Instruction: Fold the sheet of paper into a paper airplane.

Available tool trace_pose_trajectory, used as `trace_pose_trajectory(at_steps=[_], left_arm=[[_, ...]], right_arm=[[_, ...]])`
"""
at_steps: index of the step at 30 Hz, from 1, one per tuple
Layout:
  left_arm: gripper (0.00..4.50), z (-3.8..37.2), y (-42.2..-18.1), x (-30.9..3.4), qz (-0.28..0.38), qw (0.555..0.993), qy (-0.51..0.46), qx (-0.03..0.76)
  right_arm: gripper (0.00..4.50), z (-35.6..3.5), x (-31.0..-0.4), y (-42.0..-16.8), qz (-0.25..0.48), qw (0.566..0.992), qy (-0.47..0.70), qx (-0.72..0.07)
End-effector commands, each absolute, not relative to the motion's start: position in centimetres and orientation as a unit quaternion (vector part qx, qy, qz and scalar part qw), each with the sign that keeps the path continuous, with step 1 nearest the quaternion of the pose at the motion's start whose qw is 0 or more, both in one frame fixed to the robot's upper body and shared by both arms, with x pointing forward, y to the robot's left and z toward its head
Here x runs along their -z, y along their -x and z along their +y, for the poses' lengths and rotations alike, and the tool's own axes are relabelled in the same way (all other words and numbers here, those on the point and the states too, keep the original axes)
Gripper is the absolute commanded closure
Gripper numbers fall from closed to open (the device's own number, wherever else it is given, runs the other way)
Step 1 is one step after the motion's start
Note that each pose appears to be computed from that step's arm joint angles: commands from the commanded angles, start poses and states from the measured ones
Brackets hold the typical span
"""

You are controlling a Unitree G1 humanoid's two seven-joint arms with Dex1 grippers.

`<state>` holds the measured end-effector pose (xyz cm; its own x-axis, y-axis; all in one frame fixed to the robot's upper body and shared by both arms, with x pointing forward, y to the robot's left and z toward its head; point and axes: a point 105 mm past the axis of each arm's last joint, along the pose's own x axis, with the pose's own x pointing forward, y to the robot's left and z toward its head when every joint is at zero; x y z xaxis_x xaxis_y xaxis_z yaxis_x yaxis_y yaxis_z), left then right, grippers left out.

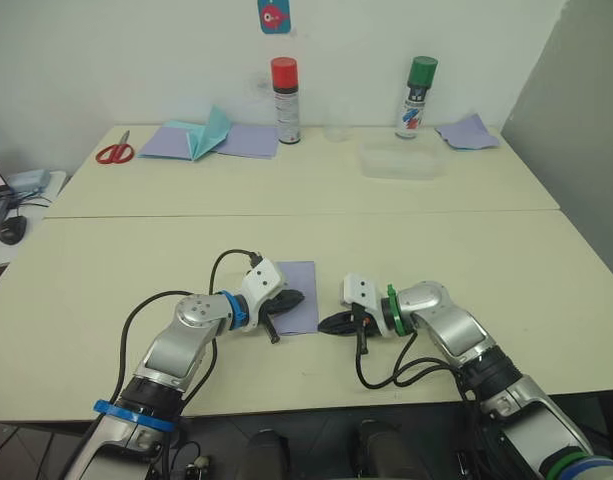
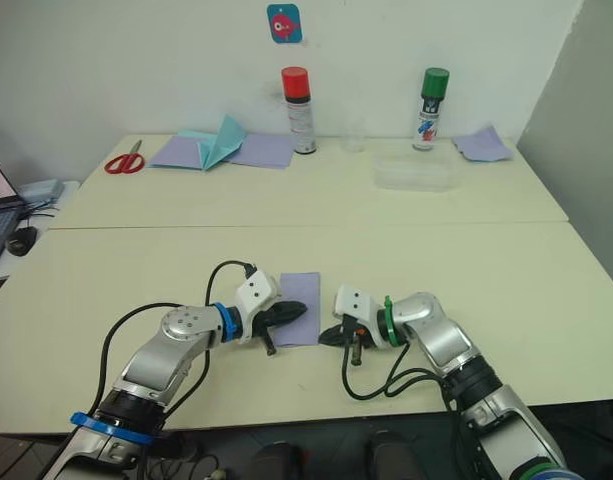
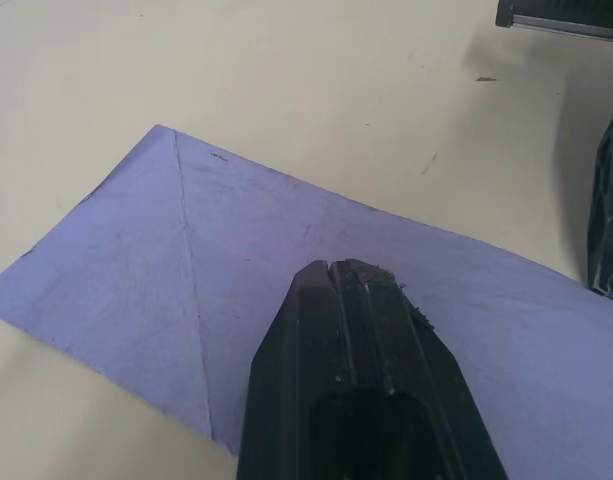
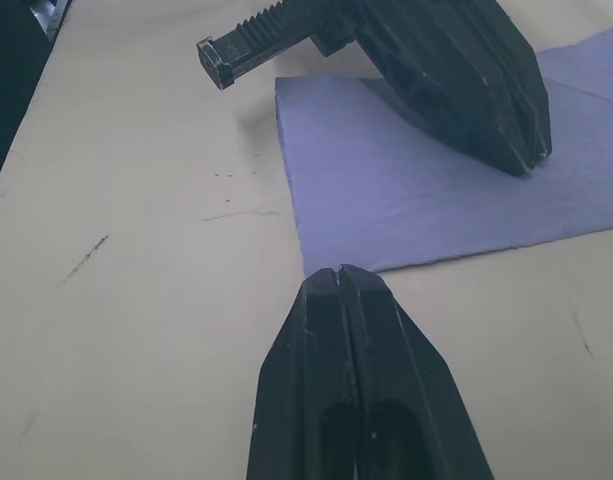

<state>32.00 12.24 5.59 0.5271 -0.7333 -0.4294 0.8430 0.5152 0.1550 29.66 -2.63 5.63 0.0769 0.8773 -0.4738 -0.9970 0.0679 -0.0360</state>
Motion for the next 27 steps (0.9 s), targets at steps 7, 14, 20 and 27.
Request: trace_pose_trajectory(at_steps=[7, 14, 20, 27], left_arm=[[4.5, 13.2, -30.7, -2.4, 0.218, 0.839, -0.184, 0.463], [4.5, 13.4, -30.6, -2.3, 0.221, 0.838, -0.186, 0.463], [4.5, 13.4, -30.5, -2.3, 0.222, 0.837, -0.186, 0.465], [4.5, 13.1, -30.1, -2.1, 0.225, 0.83, -0.186, 0.475]], right_arm=[[4.48, -1.9, -10.5, -31.8, 0.099, 0.744, 0.171, -0.639], [4.48, -1.4, -8.1, -33.1, 0.119, 0.758, 0.2, -0.61], [4.48, -1.8, -6.3, -34.3, 0.134, 0.773, 0.227, -0.578], [4.48, -1.7, -6.6, -36.2, 0.113, 0.811, 0.22, -0.53]])
